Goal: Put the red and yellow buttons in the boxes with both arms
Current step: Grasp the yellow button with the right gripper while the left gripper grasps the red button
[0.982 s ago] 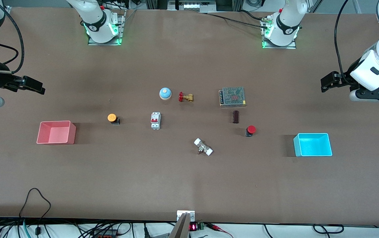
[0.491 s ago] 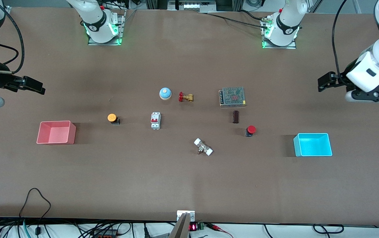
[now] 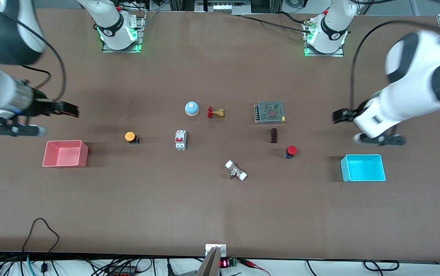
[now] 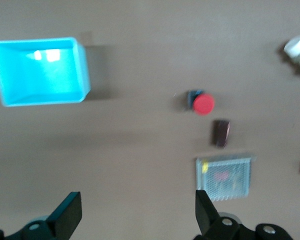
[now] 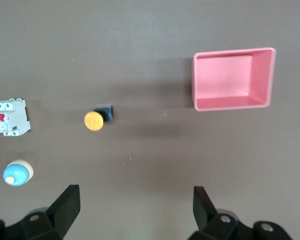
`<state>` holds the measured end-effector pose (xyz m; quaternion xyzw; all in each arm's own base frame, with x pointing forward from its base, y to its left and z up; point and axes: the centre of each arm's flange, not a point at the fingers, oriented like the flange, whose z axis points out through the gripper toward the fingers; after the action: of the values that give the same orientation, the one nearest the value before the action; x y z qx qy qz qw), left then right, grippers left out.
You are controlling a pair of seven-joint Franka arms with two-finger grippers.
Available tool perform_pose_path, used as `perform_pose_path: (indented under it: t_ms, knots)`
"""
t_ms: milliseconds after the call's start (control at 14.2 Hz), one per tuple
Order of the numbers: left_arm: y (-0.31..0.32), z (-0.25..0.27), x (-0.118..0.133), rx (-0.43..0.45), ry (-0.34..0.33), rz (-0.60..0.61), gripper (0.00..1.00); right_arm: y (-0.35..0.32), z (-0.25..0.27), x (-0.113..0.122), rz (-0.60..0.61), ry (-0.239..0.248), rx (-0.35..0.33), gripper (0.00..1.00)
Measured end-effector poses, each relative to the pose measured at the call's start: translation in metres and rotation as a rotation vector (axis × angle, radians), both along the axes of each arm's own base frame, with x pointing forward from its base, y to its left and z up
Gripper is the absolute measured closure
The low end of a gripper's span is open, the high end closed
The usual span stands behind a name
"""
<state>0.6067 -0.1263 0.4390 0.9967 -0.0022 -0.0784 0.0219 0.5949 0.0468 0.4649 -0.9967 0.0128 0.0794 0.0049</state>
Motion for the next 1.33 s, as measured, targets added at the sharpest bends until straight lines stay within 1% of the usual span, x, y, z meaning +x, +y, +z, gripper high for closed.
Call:
perform_pose_path:
  t_ms: [211, 491, 561, 702, 842, 982, 1123, 1333]
  knots:
    - [-0.060, -0.063, 0.012, -0.012, -0.026, 0.030, 0.00, 0.024, -0.060, -0.004, 0.031, -0.001, 0.002, 0.00]
    - [-0.092, -0.140, 0.018, -0.023, -0.023, 0.047, 0.00, 0.057, -0.128, -0.010, 0.057, -0.026, -0.031, 0.00]
    - [-0.098, -0.156, 0.017, -0.011, -0.030, 0.041, 0.00, 0.062, -0.140, -0.009, 0.068, -0.030, -0.033, 0.00]
    - [-0.109, -0.184, 0.012, 0.040, -0.065, 0.019, 0.00, 0.067, -0.157, -0.006, 0.072, -0.041, -0.025, 0.00]
    - [-0.118, -0.205, 0.007, 0.060, -0.095, 0.034, 0.00, 0.071, -0.173, -0.005, 0.061, -0.036, -0.022, 0.00]
    - [-0.127, -0.225, -0.001, 0.071, -0.122, 0.013, 0.00, 0.079, -0.189, -0.006, 0.064, -0.022, -0.025, 0.00]
    - [-0.127, -0.238, -0.006, 0.075, -0.131, 0.010, 0.00, 0.088, -0.203, -0.008, 0.075, -0.010, -0.022, 0.00]
    - [-0.120, -0.246, -0.007, 0.069, -0.151, 0.020, 0.00, 0.095, -0.218, -0.009, 0.092, -0.007, -0.022, 0.00]
